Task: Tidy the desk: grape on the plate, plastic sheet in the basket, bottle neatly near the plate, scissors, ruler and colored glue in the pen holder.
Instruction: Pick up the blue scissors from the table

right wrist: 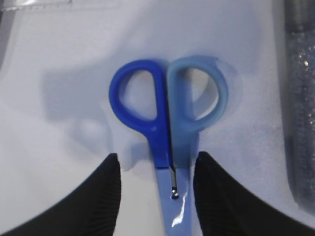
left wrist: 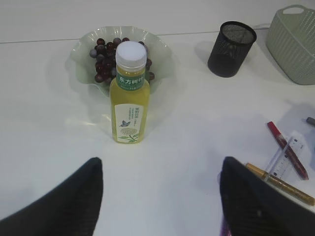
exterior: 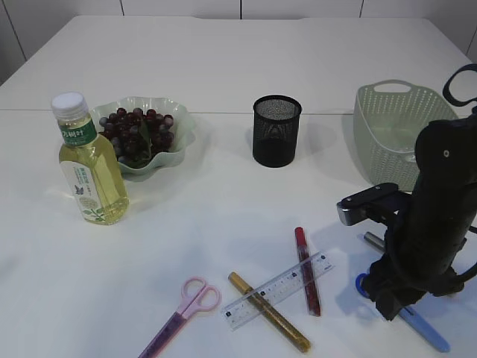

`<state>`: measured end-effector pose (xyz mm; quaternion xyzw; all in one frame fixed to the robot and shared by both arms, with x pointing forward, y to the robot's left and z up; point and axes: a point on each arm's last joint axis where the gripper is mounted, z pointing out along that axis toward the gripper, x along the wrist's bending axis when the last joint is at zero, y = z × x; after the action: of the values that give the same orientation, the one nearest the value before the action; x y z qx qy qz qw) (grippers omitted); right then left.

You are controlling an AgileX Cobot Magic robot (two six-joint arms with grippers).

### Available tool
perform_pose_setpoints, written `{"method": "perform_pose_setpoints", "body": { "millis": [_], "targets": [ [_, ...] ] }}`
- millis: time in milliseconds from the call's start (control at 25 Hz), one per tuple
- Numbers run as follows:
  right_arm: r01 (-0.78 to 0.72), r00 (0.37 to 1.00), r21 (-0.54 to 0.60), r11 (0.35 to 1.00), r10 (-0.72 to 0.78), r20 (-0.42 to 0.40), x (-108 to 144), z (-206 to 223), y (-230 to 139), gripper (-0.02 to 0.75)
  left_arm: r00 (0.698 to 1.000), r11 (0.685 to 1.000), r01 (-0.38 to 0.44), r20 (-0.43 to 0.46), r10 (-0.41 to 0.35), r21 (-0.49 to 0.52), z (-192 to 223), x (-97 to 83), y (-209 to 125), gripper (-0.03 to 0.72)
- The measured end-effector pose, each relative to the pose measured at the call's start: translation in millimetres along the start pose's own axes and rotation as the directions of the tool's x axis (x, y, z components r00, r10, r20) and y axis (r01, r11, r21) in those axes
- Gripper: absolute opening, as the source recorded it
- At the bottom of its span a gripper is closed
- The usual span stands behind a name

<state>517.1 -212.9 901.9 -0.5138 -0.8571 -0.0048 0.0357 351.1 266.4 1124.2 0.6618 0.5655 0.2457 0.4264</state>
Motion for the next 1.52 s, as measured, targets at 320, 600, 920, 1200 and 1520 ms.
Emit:
{"method": "perform_pose_setpoints", "body": {
  "millis": [320,600,920,1200,1520],
  "targets": [
    [0.000,1.000,0.005,1.000,0.000,-0.001,-0.1,1.4,0.1,0.374,1.000,1.000,0.000,0.000,0.000,0.000,0.0,0.0,0.0,0.540],
    [0.000,1.000,0.017,1.000,0.000,-0.004,-0.3,5.2,0.2,0.375,1.000,1.000,0.000,0.000,0.000,0.000,0.0,0.0,0.0,0.525],
    [0.000,1.000,0.003,1.000,0.000,0.000,-0.7,5.2,1.5,0.377,1.000,1.000,0.000,0.000,0.000,-0.001,0.0,0.0,0.1,0.506],
    [0.008,1.000,0.013,1.000,-0.008,0.007,-1.7,8.2,1.5,0.377,1.000,1.000,0.000,0.000,0.000,-0.002,0.0,0.0,0.2,0.498],
    [0.066,0.996,0.046,0.997,-0.069,0.058,-6.7,8.6,-1.0,0.377,1.000,1.000,0.002,0.002,-0.002,-0.002,0.0,-0.1,0.2,0.490]
  ]
}}
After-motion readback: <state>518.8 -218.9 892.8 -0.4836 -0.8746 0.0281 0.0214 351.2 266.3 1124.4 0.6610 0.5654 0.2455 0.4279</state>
